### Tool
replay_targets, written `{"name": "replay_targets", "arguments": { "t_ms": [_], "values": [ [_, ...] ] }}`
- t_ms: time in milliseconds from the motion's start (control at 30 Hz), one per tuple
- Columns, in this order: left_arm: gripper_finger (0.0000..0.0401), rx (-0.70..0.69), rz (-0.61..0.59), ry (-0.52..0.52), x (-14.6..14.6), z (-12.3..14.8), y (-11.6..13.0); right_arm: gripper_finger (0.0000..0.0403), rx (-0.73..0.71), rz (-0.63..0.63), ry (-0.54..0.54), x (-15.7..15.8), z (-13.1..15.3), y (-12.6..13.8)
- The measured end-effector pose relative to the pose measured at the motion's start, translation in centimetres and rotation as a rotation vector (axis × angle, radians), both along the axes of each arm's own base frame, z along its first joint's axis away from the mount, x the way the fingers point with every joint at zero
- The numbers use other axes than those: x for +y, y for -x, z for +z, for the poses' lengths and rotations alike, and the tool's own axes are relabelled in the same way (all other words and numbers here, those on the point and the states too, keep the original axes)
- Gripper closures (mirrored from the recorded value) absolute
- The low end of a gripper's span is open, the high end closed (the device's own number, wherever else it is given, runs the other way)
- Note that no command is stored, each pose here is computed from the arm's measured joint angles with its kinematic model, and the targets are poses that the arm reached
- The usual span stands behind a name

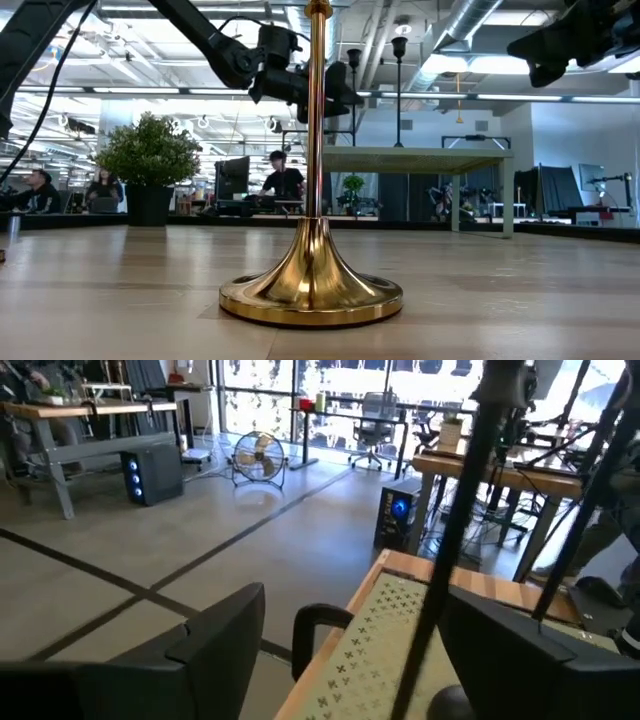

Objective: Pick & Place candle stick holders
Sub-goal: Put the top black candle holder on the shelf, then put the black candle holder on the shelf

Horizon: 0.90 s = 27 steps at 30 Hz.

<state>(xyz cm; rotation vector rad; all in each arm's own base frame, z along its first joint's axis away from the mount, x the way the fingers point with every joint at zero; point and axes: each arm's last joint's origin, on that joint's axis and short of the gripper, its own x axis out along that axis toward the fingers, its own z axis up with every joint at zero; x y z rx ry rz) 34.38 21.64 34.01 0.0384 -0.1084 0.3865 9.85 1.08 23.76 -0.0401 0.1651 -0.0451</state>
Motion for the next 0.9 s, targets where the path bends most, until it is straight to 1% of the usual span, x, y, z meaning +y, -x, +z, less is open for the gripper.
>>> {"name": "replay_targets", "arguments": {
  "t_ms": [67,200,333,500,667,767,833,900],
  "values": [
    [0.0109,0.001,0.000,-0.004,-0.2,0.4,0.2,0.0403,0.000,-0.001,-0.005,0.0,0.0,0.0],
    [0.0109,-0.003,-0.018,-0.007,-0.8,1.9,1.3,0.0403,0.000,-0.001,-0.007,0.0,0.0,0.0],
    [0.0109,0.053,-0.025,-0.005,-1.8,3.3,2.8,0.0403,0.000,0.003,-0.009,0.0,0.0,0.0],
    [0.0109,0.147,-0.024,0.000,-3.6,5.2,5.4,0.0403,-0.001,0.004,-0.009,0.0,0.0,0.0],
    [0.0110,0.185,-0.019,0.032,-5.3,7.0,8.2,0.0403,-0.001,0.004,-0.009,0.0,0.0,0.0],
    [0.0126,0.224,-0.022,0.089,-6.3,7.4,9.7,0.0403,-0.002,0.004,-0.009,0.0,0.0,0.0],
    [0.0152,0.259,-0.032,0.110,-7.0,7.4,10.2,0.0403,-0.002,0.004,-0.009,0.0,0.0,0.0],
    [0.0188,0.272,-0.044,0.116,-7.5,7.6,10.5,0.0403,-0.002,0.004,-0.009,0.0,0.0,0.0]
  ]
}}
